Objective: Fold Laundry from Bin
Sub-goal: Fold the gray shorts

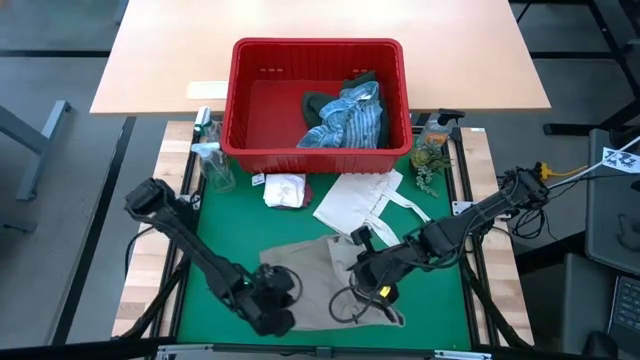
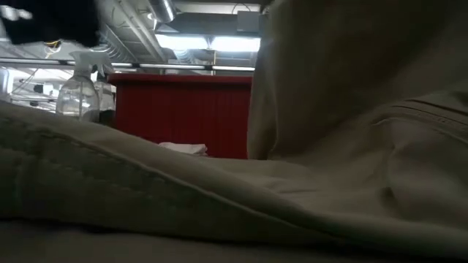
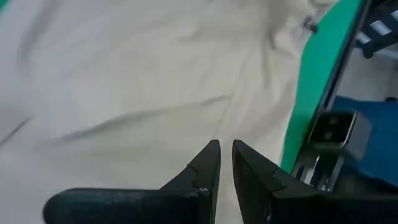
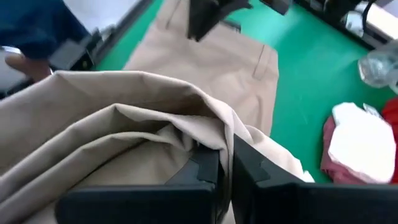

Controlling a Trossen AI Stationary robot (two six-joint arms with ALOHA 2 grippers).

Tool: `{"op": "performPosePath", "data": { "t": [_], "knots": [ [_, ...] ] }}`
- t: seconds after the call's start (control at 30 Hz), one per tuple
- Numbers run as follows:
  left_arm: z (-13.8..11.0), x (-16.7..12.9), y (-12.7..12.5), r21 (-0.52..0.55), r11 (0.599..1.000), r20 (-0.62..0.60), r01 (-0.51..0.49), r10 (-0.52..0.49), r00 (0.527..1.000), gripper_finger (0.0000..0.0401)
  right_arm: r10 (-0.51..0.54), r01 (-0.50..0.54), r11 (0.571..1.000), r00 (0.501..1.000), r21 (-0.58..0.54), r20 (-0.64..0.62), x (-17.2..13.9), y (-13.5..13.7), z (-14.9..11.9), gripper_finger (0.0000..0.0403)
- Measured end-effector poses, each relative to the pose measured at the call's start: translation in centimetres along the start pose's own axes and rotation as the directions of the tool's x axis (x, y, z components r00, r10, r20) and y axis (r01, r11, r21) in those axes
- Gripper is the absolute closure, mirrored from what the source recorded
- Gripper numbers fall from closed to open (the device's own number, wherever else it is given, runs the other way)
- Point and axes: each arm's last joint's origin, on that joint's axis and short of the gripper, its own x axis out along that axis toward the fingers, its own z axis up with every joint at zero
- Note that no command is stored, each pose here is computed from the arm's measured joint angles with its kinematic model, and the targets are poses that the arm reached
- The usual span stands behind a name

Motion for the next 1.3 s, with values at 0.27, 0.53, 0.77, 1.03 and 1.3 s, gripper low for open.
{"op": "performPosePath", "data": {
  "t": [0.27, 0.53, 0.77, 1.03, 1.3],
  "knots": [
    [-2.9, -3.0, 1.7, -0.028, 0.985, -0.091, -0.173, 0.170, 0.981, 0.0362, -0.067, 0.065, 0.997, 0.993, 0.031, 0.092, 2.6, 0.0, 1.2, 0.0389],
    [-5.9, -1.6, 1.6, -0.085, 0.964, -0.174, -0.252, 0.235, 0.956, 0.0362, -0.181, 0.169, 0.980, 0.976, 0.101, 0.124, 7.6, -1.5, 1.3, 0.0389],
    [-7.0, -0.3, 1.6, -0.110, 0.953, -0.176, -0.284, 0.263, 0.949, 0.0362, -0.235, 0.203, 0.964, 0.952, 0.170, 0.197, 11.2, -2.8, 1.4, 0.0389],
    [-7.0, -0.3, 1.5, -0.111, 0.954, -0.173, -0.277, 0.256, 0.951, 0.0362, -0.233, 0.189, 0.965, 0.935, 0.183, 0.266, 14.1, -2.6, 1.3, 0.0388],
    [-7.1, -0.5, 1.1, -0.116, 0.964, -0.179, -0.239, 0.216, 0.960, 0.0362, -0.229, 0.190, 0.966, 0.941, 0.174, 0.247, 16.3, -2.1, 0.5, 0.0388]
  ]
}}
